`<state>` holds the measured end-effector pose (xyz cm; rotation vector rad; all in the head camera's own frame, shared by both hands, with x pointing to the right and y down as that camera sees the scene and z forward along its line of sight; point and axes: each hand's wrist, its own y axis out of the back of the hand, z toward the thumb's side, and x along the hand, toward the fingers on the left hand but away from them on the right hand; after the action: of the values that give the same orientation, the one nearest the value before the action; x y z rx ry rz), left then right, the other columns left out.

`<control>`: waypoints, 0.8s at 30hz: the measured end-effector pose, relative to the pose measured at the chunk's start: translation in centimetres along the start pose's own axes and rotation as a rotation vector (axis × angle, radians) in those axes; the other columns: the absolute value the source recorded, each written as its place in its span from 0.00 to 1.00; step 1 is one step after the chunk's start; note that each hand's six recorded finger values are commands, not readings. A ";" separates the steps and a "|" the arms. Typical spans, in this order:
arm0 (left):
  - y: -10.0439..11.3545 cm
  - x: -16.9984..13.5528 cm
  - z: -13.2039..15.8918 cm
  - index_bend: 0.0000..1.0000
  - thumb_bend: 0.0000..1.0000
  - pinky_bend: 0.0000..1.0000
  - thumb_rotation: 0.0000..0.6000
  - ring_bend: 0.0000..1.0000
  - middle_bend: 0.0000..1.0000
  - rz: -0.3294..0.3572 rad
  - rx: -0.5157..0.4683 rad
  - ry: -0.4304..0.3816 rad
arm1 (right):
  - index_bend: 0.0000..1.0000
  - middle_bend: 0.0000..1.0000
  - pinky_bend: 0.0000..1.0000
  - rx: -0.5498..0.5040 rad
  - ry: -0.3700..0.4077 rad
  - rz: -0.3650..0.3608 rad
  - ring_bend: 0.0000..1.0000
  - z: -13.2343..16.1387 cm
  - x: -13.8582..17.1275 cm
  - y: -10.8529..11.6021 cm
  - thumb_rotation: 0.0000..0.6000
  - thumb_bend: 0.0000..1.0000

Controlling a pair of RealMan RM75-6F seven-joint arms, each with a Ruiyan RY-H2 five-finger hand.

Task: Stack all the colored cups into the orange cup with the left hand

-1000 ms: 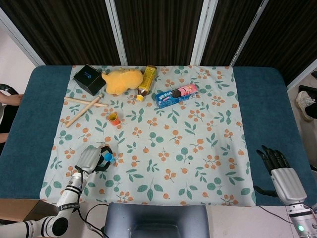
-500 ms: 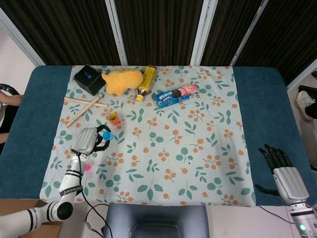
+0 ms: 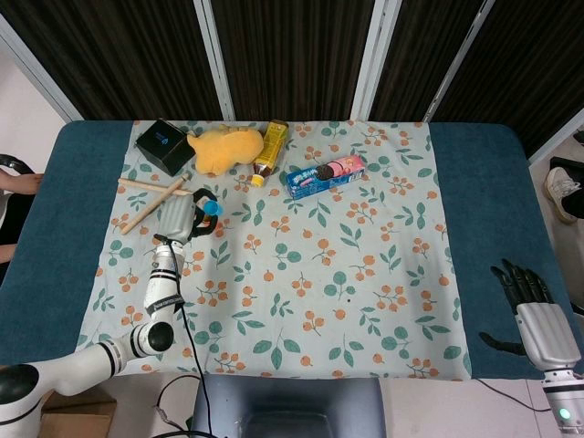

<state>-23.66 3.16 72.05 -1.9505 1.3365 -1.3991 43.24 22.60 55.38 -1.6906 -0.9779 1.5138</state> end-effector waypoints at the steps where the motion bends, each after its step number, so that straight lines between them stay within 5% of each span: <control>1: -0.3 0.2 0.0 0.51 0.39 1.00 1.00 1.00 1.00 -0.005 0.001 0.001 | 0.00 0.00 0.00 0.001 -0.001 0.001 0.00 0.0 0.0 0.0 1.00 0.13; 24: -1.1 1.3 -1.9 0.52 0.39 1.00 1.00 1.00 1.00 -0.008 0.048 0.029 | 0.00 0.00 0.00 0.009 -0.008 0.007 0.00 0.0 -0.3 -0.3 1.00 0.13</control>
<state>-24.78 2.91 74.35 -1.9135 1.2976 -1.4552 43.16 22.47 55.77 -1.6845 -0.9684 1.5284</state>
